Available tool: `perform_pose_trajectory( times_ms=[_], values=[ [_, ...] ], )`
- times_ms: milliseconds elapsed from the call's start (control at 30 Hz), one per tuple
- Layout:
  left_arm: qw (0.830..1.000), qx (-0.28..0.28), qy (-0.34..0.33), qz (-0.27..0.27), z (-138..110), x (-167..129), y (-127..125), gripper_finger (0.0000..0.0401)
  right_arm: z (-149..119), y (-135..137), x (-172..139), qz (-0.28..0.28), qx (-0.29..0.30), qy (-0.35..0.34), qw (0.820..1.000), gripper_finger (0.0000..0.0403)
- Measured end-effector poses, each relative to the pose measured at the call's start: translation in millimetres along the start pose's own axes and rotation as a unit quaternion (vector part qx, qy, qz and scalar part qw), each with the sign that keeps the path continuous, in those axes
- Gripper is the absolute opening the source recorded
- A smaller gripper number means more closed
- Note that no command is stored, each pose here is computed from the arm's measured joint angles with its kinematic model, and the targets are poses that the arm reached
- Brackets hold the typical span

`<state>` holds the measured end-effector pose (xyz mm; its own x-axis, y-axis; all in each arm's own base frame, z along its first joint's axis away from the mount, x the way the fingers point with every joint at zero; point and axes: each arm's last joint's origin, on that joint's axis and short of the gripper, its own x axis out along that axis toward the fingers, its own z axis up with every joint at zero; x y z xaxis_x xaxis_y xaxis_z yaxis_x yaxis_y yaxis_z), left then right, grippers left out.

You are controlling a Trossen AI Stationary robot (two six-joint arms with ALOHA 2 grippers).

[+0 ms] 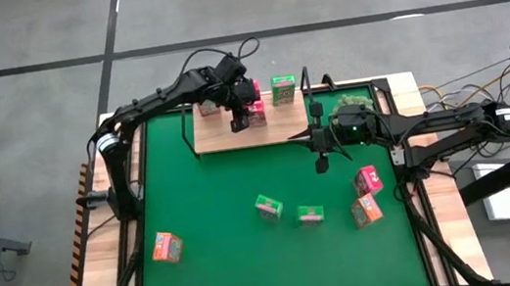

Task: Stack cereal on shelf
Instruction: Put the bottom red cereal box on the shelf aligned with the other red cereal box

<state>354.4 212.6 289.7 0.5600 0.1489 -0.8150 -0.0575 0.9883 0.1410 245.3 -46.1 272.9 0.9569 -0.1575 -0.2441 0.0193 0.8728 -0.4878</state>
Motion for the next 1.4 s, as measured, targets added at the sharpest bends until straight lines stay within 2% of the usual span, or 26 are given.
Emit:
perform_pose_trajectory(
  times_ms=[333,1400],
  values=[
    [1.0,-0.021,0.019,-0.009,-4.2,3.5,-0.2,0.0164,-0.2,-0.4,0.0,-0.001,-0.002,0.0,1.0,0.0013],
    [1.0,-0.015,0.01,-0.004,-2.5,3.7,0.8,0.0165,0.5,-0.8,0.0,-0.003,-0.01,-0.003,1.0,0.0013]
  ],
)
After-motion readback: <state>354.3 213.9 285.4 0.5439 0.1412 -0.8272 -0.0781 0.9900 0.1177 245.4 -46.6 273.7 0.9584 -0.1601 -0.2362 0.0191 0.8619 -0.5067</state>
